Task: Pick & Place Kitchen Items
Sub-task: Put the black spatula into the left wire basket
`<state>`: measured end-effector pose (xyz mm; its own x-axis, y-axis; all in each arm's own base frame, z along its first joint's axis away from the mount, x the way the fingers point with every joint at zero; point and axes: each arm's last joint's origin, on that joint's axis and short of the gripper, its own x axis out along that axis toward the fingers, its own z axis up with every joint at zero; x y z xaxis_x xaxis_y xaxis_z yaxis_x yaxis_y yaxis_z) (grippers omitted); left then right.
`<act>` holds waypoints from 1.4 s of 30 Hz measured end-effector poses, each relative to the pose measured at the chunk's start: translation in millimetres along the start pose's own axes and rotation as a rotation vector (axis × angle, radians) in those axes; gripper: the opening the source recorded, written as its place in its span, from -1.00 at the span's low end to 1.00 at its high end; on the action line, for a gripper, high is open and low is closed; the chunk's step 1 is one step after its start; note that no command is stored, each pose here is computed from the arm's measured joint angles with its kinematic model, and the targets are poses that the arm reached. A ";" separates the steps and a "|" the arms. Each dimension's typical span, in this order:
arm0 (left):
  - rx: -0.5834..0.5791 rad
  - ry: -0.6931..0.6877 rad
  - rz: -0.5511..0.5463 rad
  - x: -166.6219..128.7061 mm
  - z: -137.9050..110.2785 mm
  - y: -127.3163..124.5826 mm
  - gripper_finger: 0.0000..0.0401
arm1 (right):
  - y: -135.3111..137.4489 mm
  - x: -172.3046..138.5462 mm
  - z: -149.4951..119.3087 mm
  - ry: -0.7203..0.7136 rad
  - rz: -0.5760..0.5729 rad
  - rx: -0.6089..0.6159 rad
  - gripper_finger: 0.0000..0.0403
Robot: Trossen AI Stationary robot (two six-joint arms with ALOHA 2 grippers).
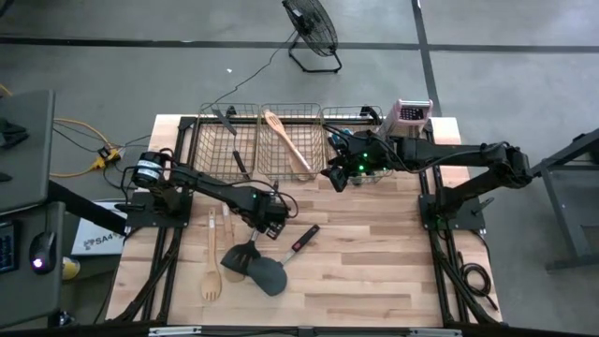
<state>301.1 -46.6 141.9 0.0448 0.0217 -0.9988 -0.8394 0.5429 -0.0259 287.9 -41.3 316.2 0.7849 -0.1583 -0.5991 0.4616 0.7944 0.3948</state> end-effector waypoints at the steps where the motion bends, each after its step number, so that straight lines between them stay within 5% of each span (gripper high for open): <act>1: 0.003 0.000 0.001 0.2 0.0 0.1 -0.61 | 0.1 -0.1 0.0 0.000 0.000 0.000 0.07; 13: 0.028 -0.020 -0.008 -7.7 -0.7 2.6 -0.62 | -1.0 -3.3 -2.4 0.026 -0.006 -0.028 0.07; 30: 0.096 -0.030 -0.057 -26.6 -3.2 7.7 -0.66 | 38.2 -25.7 -38.6 -0.019 0.026 -0.344 0.07; 42: 0.126 -0.075 -0.193 -60.4 -5.2 13.3 -0.66 | 25.1 -16.3 -73.6 -0.125 0.124 -0.300 0.07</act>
<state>284.4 -45.1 201.7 0.2419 -0.0331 -0.9697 -0.7376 0.6431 -0.2059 256.3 24.4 284.7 0.8806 -0.1060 -0.4619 0.2321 0.9462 0.2253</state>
